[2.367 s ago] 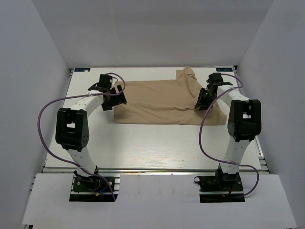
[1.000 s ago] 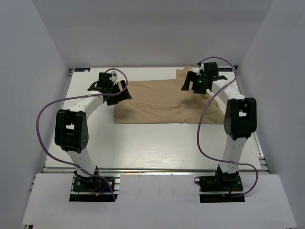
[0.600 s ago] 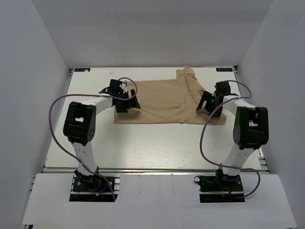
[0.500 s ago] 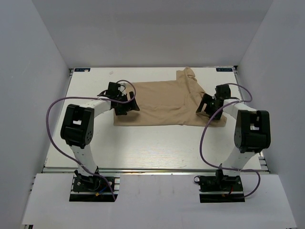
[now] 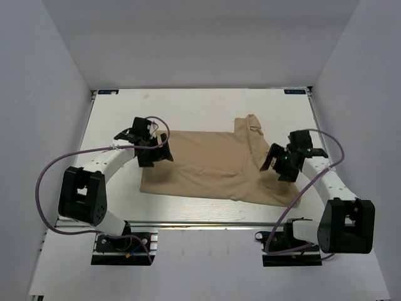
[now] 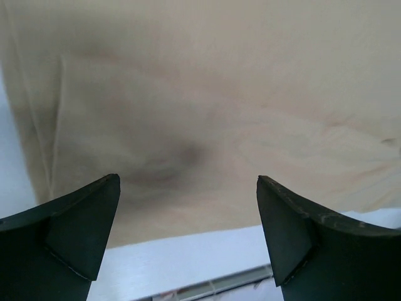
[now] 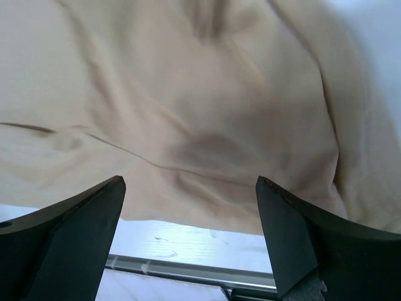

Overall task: Fold and stack the t-shirts
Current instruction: Fold the flattened tshirt in 1/3 of the way, then grap the side of the flattened tshirt furthest away from the robot with both arms

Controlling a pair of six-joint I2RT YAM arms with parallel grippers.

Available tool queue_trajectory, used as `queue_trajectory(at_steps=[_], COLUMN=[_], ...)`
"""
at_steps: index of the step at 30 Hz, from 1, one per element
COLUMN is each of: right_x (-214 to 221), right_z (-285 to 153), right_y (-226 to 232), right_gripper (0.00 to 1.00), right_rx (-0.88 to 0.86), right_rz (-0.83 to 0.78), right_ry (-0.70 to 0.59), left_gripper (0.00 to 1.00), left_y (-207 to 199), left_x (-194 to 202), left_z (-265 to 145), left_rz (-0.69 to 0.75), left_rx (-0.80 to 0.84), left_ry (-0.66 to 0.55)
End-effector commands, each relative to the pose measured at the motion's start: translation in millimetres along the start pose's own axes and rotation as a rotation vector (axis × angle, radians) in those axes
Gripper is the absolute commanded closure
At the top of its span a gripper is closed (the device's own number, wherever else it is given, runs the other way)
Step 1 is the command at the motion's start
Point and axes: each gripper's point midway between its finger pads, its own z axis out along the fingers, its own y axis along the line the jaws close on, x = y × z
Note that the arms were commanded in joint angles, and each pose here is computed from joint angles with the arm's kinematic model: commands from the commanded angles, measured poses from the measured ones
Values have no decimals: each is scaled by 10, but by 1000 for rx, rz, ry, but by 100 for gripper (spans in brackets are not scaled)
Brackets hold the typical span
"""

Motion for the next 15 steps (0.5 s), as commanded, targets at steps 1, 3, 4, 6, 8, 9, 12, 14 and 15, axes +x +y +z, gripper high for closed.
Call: queue_trajectory(at_steps=[1,3,4,6,8,9,12,14,15], right_x=[-672,-1011,-1195,-1553,-1966,-2040,-2343,-2420,-2469], right_z=[-329,-420,-437,-402,-444,-267,-3,173,391], right_y=[452,694,783,905,983,954,1022,1003,997], right_gripper=[10,10,10,10,10,10,10,11,14], right_rx=[-116,-166,-187,-180,-119,-90,-51,-4,16], right_rz=[-127,-160,-170,-168,-164,-173,-207,-244,-259], right_ry=[-197,-253,-308,-350,-409,-382,-360,-316,-282], left_gripper=[0,0,0,0,0,0,0,0,0], left_y=[-170,-110,-60,-64,-53,-23,45,174,237], left_x=[-639,-926,-1076,-1287,-1550,-1582,-1850,-2001,-2075], left_z=[-317,-379,-404,-370,-391,-210,-103,79,114], left_rz=[45,12,2,-5,-9,-12,-1,8,-3], left_rx=[-1,-44,-74,-113,-130,-146,-169,-220,-237], left_ry=[-225,-312,-361,-378,-407,-374,-371,-358,-364])
